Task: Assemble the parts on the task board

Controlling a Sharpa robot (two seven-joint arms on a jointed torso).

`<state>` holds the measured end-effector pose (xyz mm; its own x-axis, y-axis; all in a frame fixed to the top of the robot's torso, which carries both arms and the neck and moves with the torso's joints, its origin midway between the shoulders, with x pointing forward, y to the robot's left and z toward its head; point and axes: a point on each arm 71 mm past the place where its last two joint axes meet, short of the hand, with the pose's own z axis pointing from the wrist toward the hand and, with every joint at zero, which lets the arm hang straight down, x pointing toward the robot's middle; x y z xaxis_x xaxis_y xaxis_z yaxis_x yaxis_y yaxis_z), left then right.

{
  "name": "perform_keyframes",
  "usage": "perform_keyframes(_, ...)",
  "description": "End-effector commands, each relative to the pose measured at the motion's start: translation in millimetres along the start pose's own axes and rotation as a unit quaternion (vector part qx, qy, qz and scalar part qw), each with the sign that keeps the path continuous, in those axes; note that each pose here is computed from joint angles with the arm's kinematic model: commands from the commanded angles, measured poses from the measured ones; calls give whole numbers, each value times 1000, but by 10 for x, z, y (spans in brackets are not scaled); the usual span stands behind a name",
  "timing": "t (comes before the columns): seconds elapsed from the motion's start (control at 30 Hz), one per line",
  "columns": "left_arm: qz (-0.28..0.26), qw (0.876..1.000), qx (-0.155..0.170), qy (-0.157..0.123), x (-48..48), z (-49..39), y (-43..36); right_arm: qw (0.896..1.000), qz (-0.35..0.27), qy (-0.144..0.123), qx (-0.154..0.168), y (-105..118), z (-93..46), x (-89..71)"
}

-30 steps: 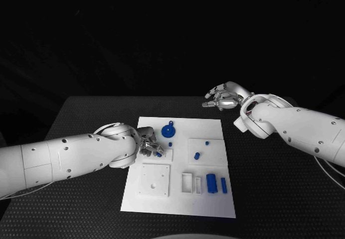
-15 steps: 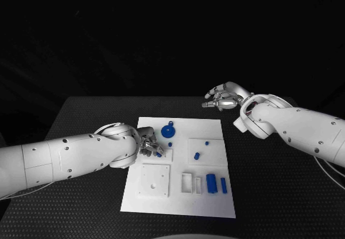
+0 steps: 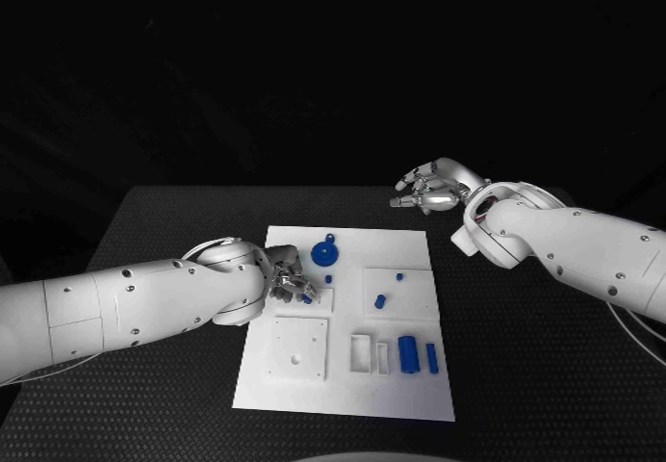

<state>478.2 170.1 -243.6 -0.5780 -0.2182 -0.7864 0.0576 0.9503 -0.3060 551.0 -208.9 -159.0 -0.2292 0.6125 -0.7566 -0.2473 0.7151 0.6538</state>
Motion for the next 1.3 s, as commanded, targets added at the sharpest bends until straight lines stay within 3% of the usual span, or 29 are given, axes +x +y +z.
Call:
perform_keyframes(0.03,7,1000,7,3,73,10,-28,1000,0,5,-5,14,0,8)
perform_keyframes(0.77,14,1000,-6,-10,36,17,41,1000,0,4,-5,7,-4,2)
perform_keyframes(1.3,12,1000,-6,-12,38,16,44,1000,0,4,-5,4,-6,-2)
